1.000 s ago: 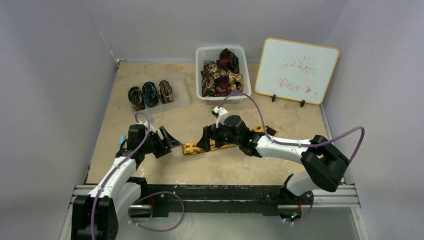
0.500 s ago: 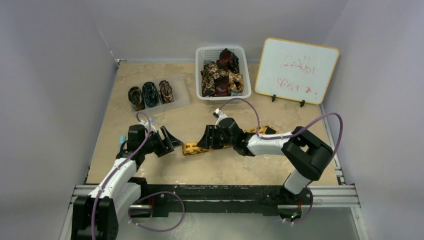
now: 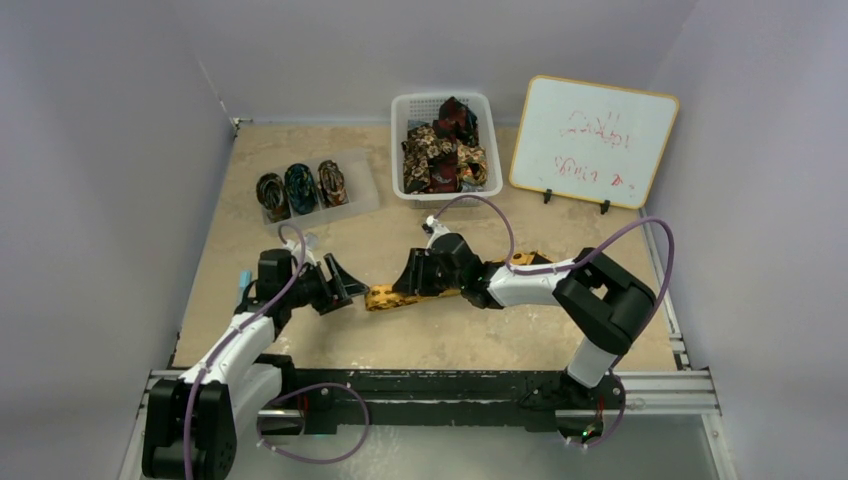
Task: Roll the ties
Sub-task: Roll the tie at the center of the board.
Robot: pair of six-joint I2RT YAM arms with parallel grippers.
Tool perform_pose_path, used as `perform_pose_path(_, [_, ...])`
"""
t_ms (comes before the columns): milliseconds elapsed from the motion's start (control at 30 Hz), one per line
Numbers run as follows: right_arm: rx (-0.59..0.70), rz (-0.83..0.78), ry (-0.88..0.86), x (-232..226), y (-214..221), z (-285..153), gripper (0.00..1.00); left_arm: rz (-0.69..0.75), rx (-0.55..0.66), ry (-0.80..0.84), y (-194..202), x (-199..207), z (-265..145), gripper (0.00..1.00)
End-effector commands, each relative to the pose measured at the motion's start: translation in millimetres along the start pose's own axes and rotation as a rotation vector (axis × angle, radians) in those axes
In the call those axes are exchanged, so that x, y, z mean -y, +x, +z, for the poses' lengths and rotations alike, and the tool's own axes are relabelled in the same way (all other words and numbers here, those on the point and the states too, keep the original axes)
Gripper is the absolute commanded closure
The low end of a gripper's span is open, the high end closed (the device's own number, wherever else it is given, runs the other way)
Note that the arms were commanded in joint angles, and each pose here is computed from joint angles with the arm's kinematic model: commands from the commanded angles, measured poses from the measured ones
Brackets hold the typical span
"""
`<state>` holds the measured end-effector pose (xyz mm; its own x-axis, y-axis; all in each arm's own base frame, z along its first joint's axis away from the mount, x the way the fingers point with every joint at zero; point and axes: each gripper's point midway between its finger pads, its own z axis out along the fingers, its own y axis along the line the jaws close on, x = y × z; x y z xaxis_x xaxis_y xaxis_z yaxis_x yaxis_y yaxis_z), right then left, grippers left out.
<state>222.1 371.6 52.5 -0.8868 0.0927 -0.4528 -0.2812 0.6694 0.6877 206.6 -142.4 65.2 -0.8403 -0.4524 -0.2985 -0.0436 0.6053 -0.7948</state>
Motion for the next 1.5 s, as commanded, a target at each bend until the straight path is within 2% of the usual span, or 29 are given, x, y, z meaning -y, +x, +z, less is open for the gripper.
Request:
perform_pose_path(0, [0.024,0.004,-0.059,-16.0,-10.1,-7.3,0.55,0.036,-0.004,0.051,0.5,5.5,0.2,0.33])
perform_pose_path(300, [0.018,0.032,-0.060,-9.4,-3.2,-7.4,0.62,0.041,-0.033,0.075,5.6,5.1,3.7,0.34])
perform_pose_path(533, [0.006,0.030,-0.052,-2.8,-4.8,-1.8,0.78,0.061,-0.073,0.126,13.0,11.1,6.3,0.35])
perform_pose_path(767, [-0.047,0.027,-0.074,2.4,0.7,6.5,0.81,0.053,-0.100,0.112,17.0,7.0,11.3,0.35])
perform_pose_path(867, [-0.069,0.025,-0.104,-0.8,5.2,8.0,0.79,0.047,-0.091,0.111,15.9,6.6,12.3,0.36])
perform_pose_path(1067, [-0.072,0.022,-0.119,-3.1,6.0,8.0,0.76,0.027,-0.091,0.119,16.5,7.3,15.1,0.35])
perform_pose_path(1467, [-0.080,0.054,-0.101,5.1,12.0,10.7,0.77,-0.001,-0.126,0.036,27.1,-1.4,27.4,0.39])
